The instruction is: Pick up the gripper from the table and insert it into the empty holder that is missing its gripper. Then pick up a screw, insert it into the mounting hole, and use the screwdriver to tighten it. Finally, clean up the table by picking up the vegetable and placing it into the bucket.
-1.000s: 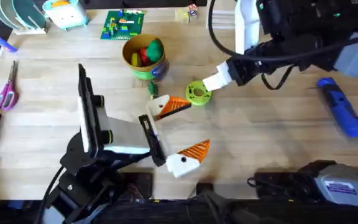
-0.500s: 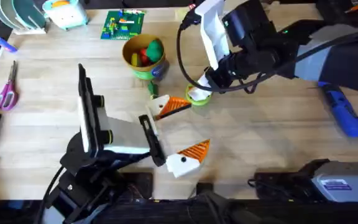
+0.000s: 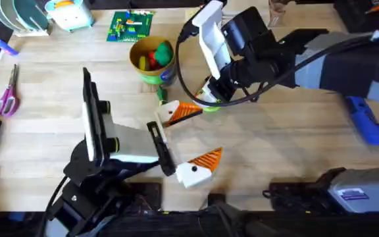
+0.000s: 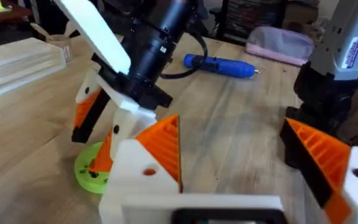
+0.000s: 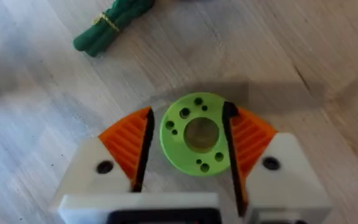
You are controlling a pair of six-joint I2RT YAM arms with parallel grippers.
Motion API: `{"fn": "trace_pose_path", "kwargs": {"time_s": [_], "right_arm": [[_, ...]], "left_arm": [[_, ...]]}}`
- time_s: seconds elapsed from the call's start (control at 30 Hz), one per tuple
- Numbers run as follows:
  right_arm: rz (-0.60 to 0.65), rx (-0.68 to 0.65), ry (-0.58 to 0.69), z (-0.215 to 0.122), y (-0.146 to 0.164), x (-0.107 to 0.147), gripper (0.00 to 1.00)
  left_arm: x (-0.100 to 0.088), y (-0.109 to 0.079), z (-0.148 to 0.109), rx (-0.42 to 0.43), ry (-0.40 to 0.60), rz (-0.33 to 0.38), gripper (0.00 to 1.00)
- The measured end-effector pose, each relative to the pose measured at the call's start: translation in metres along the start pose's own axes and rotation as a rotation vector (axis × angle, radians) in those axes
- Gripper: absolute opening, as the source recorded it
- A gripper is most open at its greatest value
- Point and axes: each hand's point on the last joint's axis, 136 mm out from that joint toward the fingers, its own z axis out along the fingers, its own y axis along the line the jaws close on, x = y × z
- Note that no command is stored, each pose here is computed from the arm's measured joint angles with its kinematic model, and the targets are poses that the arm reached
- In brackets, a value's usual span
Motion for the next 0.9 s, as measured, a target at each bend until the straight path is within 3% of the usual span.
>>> {"fn": "trace_pose_path", "kwargs": {"time_s": [0.23, 0.37, 0.5, 0.73, 0.9], "right_arm": [[0.003, -0.021, 0.049, 0.017, 0.004, 0.011, 0.598], [0.002, -0.031, 0.070, 0.024, 0.007, 0.016, 0.429], [0.001, -0.029, 0.067, 0.025, 0.006, 0.016, 0.350], [-0.001, -0.027, 0.056, 0.025, 0.005, 0.013, 0.327], [-0.002, -0.026, 0.055, 0.026, 0.005, 0.013, 0.124]], "left_arm": [[0.000, 0.000, 0.000, 0.000, 0.000, 0.000, 0.991], [0.000, 0.000, 0.000, 0.000, 0.001, 0.000, 0.991], [0.000, 0.000, 0.000, 0.000, 0.000, 0.000, 0.991], [0.000, 0.000, 0.000, 0.000, 0.000, 0.000, 0.991], [0.000, 0.000, 0.000, 0.000, 0.000, 0.000, 0.991]]}}
